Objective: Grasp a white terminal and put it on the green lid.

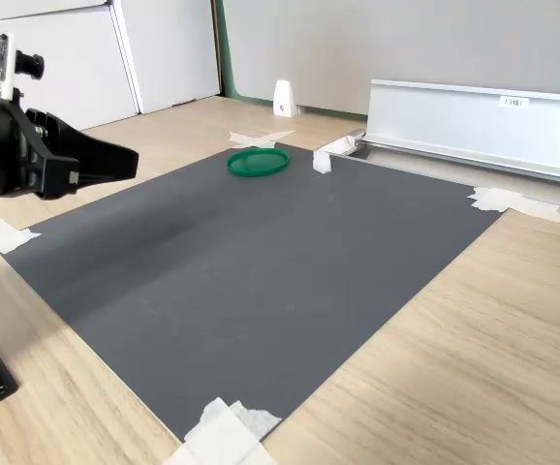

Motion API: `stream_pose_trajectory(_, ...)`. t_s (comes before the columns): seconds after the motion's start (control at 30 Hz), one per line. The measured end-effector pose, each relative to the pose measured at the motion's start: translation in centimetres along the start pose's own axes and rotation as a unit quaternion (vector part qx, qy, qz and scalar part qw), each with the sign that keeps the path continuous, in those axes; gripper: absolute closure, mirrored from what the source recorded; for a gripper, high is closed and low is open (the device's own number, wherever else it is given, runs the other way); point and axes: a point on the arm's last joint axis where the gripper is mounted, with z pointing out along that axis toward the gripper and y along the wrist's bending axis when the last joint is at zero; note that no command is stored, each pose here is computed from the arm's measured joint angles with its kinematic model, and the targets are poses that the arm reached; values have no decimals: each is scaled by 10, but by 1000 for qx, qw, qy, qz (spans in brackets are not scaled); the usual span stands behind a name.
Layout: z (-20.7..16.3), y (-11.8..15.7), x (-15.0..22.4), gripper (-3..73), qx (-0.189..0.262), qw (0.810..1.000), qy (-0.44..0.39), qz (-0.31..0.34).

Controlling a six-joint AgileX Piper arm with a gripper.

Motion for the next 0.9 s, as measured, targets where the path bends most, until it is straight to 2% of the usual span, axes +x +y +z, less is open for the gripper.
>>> stream_pose_trajectory(0.67,0,0,0,704,0,1000,0,-1)
stream_pose_trajectory(0.9,-5,1,-12,704,-1,999,-15,-30)
